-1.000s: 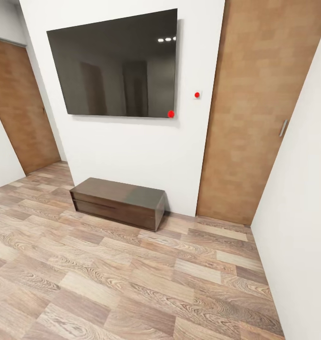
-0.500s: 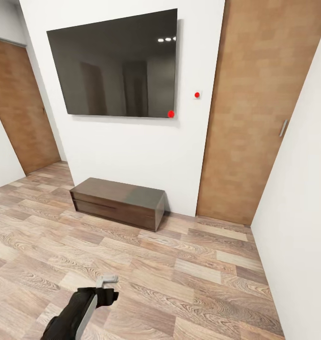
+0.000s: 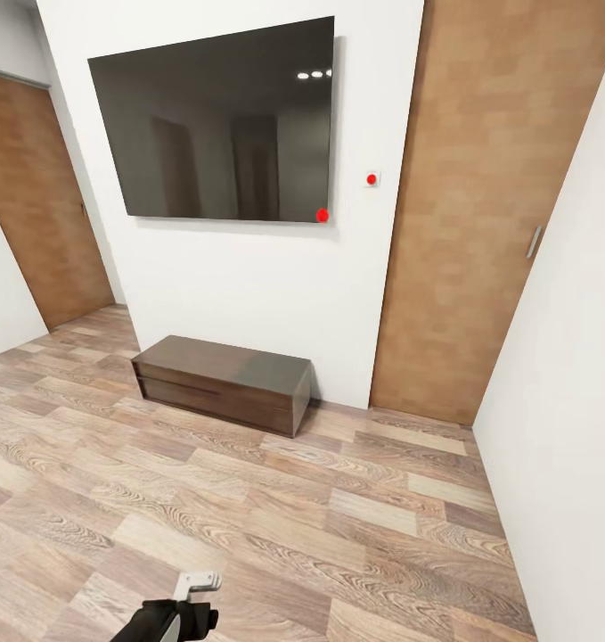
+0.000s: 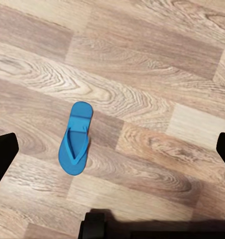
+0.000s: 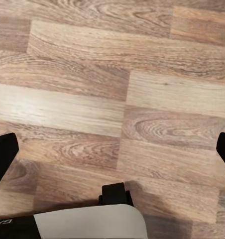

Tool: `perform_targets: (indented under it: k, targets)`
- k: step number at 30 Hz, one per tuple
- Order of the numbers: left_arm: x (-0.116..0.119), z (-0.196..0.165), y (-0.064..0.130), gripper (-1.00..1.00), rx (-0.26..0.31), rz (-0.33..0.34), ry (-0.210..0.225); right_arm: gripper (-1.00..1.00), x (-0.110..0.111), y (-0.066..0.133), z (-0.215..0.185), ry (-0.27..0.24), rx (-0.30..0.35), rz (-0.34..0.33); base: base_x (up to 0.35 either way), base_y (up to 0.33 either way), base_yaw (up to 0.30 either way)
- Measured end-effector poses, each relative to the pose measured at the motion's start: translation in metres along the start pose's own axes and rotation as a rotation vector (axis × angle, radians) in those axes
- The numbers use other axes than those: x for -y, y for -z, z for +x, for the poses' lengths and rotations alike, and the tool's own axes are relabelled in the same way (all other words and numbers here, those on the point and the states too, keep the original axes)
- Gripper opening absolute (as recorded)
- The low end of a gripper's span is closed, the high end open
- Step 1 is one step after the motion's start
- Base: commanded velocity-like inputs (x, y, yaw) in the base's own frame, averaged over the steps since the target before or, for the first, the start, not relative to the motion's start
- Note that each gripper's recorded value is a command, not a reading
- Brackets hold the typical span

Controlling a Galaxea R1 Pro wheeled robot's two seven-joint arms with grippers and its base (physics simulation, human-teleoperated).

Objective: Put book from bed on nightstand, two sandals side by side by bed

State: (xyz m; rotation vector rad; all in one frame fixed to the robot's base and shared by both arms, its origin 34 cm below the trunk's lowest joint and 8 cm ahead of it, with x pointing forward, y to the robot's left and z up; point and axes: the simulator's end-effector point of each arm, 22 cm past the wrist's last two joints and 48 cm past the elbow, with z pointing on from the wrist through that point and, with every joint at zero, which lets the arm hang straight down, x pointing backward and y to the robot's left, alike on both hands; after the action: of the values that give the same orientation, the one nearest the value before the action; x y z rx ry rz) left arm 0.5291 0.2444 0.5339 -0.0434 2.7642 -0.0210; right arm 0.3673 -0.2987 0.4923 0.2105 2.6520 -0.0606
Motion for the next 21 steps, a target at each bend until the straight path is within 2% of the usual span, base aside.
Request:
perform_targets:
  k: [6,9,12,15,16,18,19,20,21]
  targets:
    - [0.0,0.0,0.0,1.0,0.003,0.002,0.001,1.0,-0.009,0.006,-0.074,-0.003,0.134,-0.004,0.0,0.0,0.0]
    - [0.0,-0.001,0.0,1.0,0.007,0.002,0.002,1.0,-0.02,0.008,-0.091,-0.01,0.165,-0.015,0.0,0.0,0.0]
    - [0.0,-0.004,0.0,1.0,0.024,0.002,0.002,1.0,-0.031,0.007,-0.13,-0.021,0.223,-0.027,0.0,0.0,0.0]
    - [0.0,-0.007,0.0,1.0,0.034,0.002,0.002,1.0,-0.037,0.007,-0.159,-0.062,0.262,-0.045,0.0,0.0,0.0]
    - [0.001,-0.007,0.0,1.0,0.037,0.002,0.003,1.0,-0.042,0.009,-0.171,-0.178,0.277,-0.08,0.0,0.0,0.0]
    - [0.002,-0.007,0.0,1.0,0.037,0.004,0.004,1.0,-0.049,0.015,-0.192,-0.375,0.308,-0.148,0.0,0.0,0.0]
    - [0.002,-0.007,0.0,1.0,0.037,0.005,0.004,1.0,-0.052,0.018,-0.199,-0.431,0.316,-0.173,0.0,0.0,0.0]
    - [0.002,-0.007,0.0,1.0,0.038,0.006,0.005,1.0,-0.071,0.03,-0.221,-0.68,0.305,-0.328,0.0,0.0,0.0]
    - [0.002,-0.007,0.0,1.0,0.037,0.007,0.005,1.0,-0.077,0.033,-0.224,-0.747,0.294,-0.373,0.0,0.0,0.0]
